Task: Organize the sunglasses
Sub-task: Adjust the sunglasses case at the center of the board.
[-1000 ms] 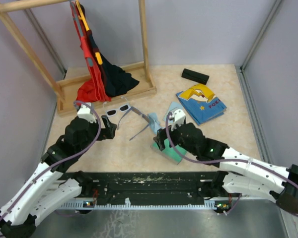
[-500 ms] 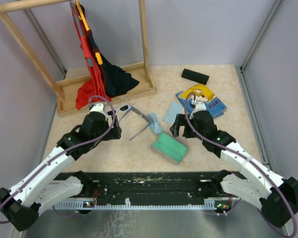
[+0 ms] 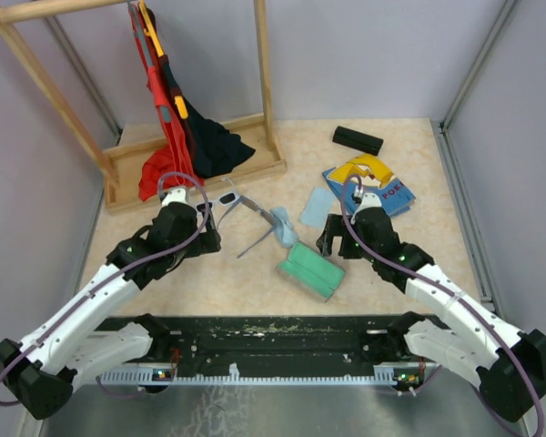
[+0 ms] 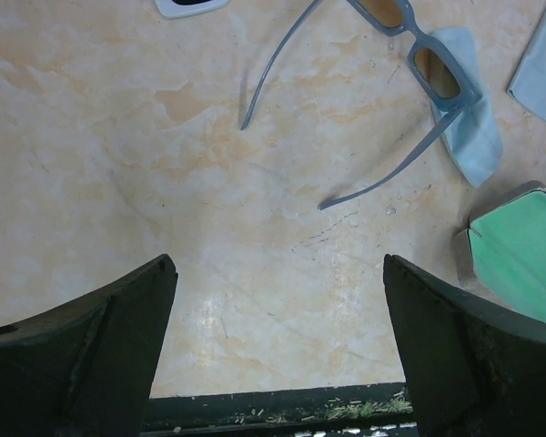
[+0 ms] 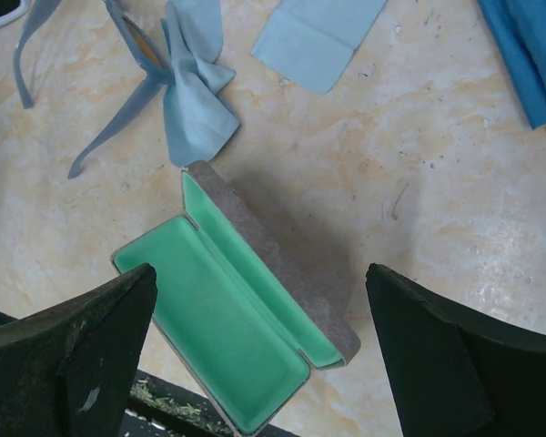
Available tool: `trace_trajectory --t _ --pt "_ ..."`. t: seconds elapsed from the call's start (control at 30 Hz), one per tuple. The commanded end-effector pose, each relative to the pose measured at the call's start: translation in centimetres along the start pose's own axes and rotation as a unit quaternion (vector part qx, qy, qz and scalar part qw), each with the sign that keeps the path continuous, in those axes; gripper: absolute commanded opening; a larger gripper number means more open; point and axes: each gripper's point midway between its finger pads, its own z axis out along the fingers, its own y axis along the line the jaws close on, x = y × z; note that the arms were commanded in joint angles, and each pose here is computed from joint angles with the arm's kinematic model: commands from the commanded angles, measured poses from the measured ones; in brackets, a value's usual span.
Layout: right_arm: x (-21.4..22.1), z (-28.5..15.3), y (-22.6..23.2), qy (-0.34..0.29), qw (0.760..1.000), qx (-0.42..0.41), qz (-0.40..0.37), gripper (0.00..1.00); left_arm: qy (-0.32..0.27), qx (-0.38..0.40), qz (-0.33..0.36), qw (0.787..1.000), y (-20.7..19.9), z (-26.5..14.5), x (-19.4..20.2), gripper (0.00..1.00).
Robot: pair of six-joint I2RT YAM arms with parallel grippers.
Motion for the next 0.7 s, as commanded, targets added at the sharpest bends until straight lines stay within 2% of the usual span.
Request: trace_trajectory --t 0.0,0.23,0.67 --pt "-0.5 -0.3 -1.1 -0.015 1.000 0.025 -0.006 0.97 -0.003 0.008 -0.016 1.000 -0.6 -0.2 -0.6 1.00" --pt "0.5 -0.2 -2.1 0.002 0.999 0.039 -0.038 0.95 -0.021 0.012 -0.019 1.000 -0.4 -0.3 -1.0 1.00" --pt "2.1 0.3 -3.8 0.049 0.994 0.083 -0.054 0.94 -0.074 0.017 0.048 0.996 0.0 -1.2 -3.4 1.00"
